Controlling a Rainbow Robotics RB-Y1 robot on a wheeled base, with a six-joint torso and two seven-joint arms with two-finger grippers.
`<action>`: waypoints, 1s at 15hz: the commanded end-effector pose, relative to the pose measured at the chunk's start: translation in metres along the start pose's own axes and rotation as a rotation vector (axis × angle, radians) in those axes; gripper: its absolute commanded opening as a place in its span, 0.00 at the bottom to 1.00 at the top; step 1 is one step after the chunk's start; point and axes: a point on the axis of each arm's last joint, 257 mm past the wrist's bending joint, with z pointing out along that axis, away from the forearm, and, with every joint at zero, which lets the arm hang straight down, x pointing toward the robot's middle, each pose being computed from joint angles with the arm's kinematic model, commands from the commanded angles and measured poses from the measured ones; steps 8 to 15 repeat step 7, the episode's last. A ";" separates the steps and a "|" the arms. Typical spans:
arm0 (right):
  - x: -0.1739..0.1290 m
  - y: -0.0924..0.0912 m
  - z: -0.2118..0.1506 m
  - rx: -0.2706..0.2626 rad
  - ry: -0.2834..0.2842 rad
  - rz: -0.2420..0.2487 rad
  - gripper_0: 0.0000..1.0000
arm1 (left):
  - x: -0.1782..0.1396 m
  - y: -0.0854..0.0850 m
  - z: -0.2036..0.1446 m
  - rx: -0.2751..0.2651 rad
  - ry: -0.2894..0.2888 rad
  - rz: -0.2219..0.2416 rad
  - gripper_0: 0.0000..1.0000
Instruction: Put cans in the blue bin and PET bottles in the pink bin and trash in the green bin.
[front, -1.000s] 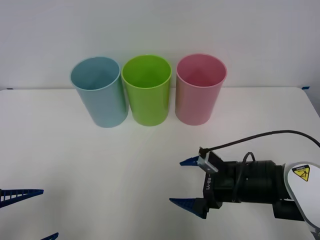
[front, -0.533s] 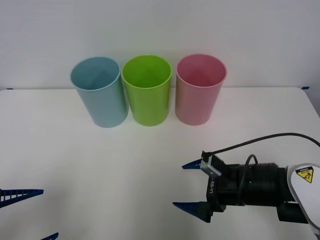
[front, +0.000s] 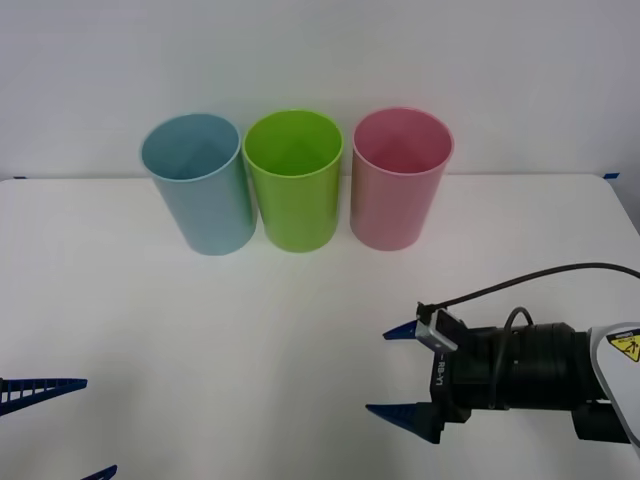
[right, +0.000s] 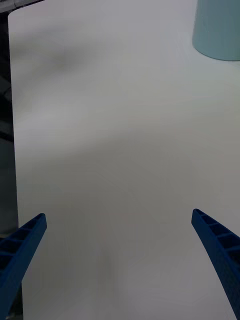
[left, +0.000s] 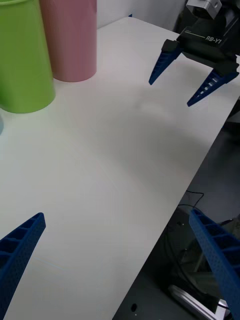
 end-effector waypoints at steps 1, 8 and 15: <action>0.004 -0.002 0.000 0.005 0.013 -0.004 1.00 | 0.000 0.000 0.000 0.000 0.000 0.000 1.00; 0.003 -0.002 0.000 0.007 0.014 -0.007 1.00 | 0.000 0.000 0.000 0.000 0.000 0.000 1.00; 0.003 -0.002 0.000 0.007 0.014 -0.007 1.00 | 0.000 0.000 0.000 0.000 0.000 0.000 1.00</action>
